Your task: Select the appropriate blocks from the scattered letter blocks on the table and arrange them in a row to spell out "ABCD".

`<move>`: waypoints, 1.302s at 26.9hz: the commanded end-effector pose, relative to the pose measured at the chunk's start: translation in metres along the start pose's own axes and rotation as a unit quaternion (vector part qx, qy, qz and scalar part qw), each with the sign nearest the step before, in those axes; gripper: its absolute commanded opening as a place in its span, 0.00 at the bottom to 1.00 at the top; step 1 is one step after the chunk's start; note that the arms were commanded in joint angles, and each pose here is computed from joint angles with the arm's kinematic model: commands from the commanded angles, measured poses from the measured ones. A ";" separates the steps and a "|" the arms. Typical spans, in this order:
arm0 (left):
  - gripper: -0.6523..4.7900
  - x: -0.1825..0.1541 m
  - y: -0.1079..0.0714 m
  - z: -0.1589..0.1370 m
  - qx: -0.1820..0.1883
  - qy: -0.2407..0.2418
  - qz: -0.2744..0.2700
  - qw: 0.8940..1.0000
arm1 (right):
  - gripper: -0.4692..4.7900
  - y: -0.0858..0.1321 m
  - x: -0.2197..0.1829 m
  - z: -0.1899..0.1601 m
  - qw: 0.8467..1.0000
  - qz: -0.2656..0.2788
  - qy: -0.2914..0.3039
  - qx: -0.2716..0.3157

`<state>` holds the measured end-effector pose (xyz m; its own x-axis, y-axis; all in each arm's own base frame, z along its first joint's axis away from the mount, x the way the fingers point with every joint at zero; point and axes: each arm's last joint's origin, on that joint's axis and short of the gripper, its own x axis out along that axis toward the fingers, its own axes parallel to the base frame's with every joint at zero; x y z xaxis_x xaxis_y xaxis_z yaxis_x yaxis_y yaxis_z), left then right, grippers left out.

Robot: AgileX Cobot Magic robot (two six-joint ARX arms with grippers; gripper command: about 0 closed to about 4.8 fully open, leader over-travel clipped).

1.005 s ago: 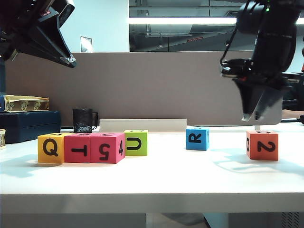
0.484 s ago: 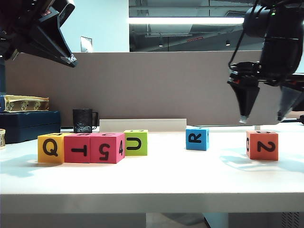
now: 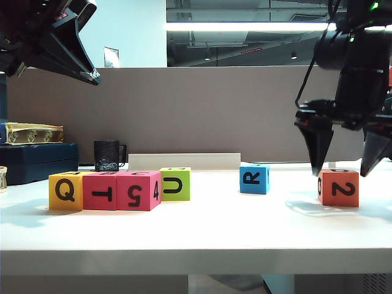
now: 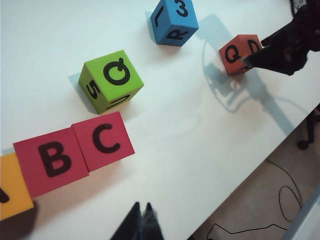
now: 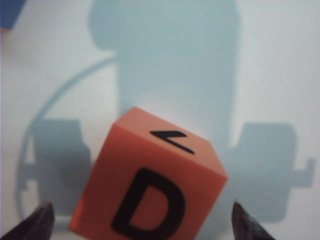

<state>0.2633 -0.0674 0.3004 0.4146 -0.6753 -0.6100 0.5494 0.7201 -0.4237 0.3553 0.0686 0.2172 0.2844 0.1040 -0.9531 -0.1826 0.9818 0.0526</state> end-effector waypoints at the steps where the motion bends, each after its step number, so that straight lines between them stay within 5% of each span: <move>1: 0.11 -0.002 -0.002 0.002 0.006 -0.008 -0.003 1.000 | 1.00 0.000 0.006 0.001 1.000 0.003 0.005 0.004; 6: 0.11 -0.002 -0.002 0.002 0.006 -0.008 -0.003 1.000 | 0.95 0.000 0.017 0.002 1.000 0.003 0.017 0.010; 11: 0.11 -0.002 -0.002 0.002 0.007 -0.009 -0.003 1.000 | 0.59 0.000 0.019 0.005 1.000 0.003 0.001 0.009; 13: 0.11 -0.002 -0.002 0.002 0.007 -0.009 -0.003 1.000 | 0.53 0.000 0.019 0.006 1.000 0.004 -0.004 0.008; 21: 0.11 -0.002 -0.002 0.002 0.007 -0.009 -0.003 1.000 | 0.52 0.032 0.019 0.005 0.993 0.118 0.001 -0.016; 35: 0.11 -0.002 -0.002 0.002 0.006 -0.009 -0.003 1.000 | 0.52 0.130 0.016 0.000 0.972 0.184 -0.059 -0.130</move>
<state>0.2633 -0.0674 0.3004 0.4149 -0.6753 -0.6098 0.5496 0.7201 -0.4236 0.3344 0.1931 0.2049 0.2288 0.4512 -0.8626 -0.5090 0.8108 0.2890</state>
